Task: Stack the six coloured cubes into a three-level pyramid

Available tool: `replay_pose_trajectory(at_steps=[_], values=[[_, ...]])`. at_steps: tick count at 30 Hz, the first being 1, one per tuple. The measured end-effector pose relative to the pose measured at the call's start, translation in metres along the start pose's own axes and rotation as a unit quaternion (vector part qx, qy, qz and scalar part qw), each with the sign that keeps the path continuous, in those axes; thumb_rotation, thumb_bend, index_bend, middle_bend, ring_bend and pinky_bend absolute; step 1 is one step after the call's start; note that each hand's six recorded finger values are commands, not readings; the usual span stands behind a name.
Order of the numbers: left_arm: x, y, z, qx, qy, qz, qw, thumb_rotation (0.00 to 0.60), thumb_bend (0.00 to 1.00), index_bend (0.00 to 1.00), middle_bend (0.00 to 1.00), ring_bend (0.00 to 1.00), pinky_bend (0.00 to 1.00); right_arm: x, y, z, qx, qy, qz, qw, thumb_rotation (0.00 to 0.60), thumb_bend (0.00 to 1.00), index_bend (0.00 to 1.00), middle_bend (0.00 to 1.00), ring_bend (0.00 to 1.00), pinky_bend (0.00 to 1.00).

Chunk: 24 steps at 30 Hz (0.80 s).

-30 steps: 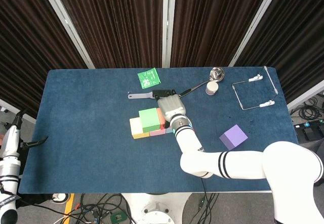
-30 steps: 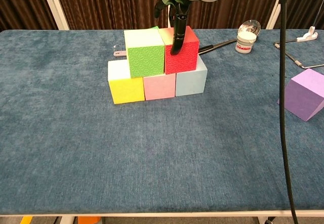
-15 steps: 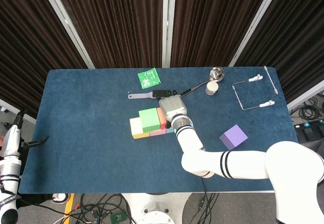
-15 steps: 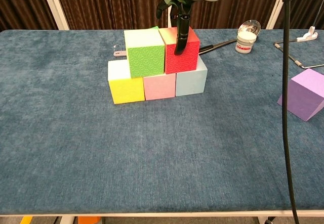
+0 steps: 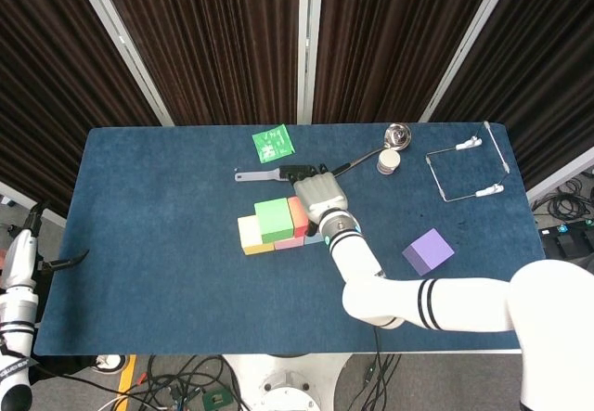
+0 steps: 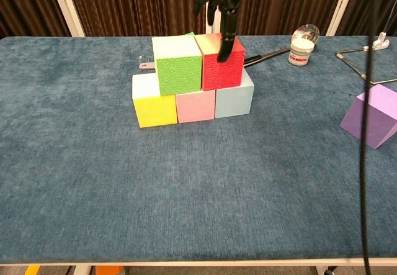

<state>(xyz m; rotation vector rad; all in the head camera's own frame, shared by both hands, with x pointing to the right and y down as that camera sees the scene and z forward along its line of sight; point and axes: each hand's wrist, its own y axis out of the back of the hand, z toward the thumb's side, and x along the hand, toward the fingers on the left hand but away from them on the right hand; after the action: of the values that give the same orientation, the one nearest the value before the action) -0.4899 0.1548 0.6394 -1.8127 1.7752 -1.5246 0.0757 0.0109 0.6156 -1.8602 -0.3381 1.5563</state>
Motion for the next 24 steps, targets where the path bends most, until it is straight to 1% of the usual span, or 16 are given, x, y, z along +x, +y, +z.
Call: replay_pose_trajectory(at_steps=[4, 8, 13, 16, 19, 22, 24], values=[[0.0, -0.001, 0.0, 0.001, 0.0, -0.001, 1.0, 0.6, 0.14, 0.05, 0.0, 0.0, 0.11, 0.022, 0.012, -0.025, 0.012, -0.008, -0.023, 0.9996, 0.6, 0.02, 0.0, 0.09, 0.0, 0.0], [-0.001, -0.002, 0.003, 0.006, -0.003, -0.001, 1.0, 0.6, 0.14, 0.05, 0.0, 0.0, 0.11, 0.048, 0.024, -0.064, 0.02, -0.019, -0.057, 0.998, 0.6, 0.04, 0.0, 0.1, 0.0, 0.0], [-0.002, -0.006, 0.008, 0.017, -0.007, -0.004, 0.9998, 0.6, 0.14, 0.05, 0.0, 0.0, 0.11, 0.066, 0.014, -0.097, 0.03, 0.003, -0.077, 0.9966, 0.6, 0.04, 0.0, 0.11, 0.0, 0.0], [-0.002, -0.01, 0.013, 0.023, -0.01, -0.005, 0.9997, 0.6, 0.14, 0.05, 0.0, 0.0, 0.11, 0.076, 0.002, -0.116, 0.059, 0.021, -0.085, 0.9944, 0.6, 0.03, 0.0, 0.11, 0.0, 0.0], [-0.002, -0.016, 0.018, 0.026, -0.012, -0.006, 0.9996, 0.6, 0.14, 0.05, 0.0, 0.0, 0.11, 0.087, -0.019, -0.136, 0.092, 0.035, -0.081, 0.9918, 0.6, 0.03, 0.0, 0.11, 0.0, 0.0], [-0.001, -0.024, 0.023, 0.025, -0.012, -0.009, 0.9996, 0.6, 0.14, 0.05, 0.0, 0.0, 0.11, 0.098, -0.049, -0.161, 0.122, 0.04, -0.062, 0.9898, 0.6, 0.03, 0.0, 0.1, 0.0, 0.0], [-0.001, -0.029, 0.026, 0.024, -0.013, -0.012, 0.9996, 0.6, 0.14, 0.05, 0.0, 0.0, 0.11, 0.107, -0.073, -0.183, 0.134, 0.034, -0.042, 0.9895, 0.6, 0.03, 0.0, 0.1, 0.0, 0.0]])
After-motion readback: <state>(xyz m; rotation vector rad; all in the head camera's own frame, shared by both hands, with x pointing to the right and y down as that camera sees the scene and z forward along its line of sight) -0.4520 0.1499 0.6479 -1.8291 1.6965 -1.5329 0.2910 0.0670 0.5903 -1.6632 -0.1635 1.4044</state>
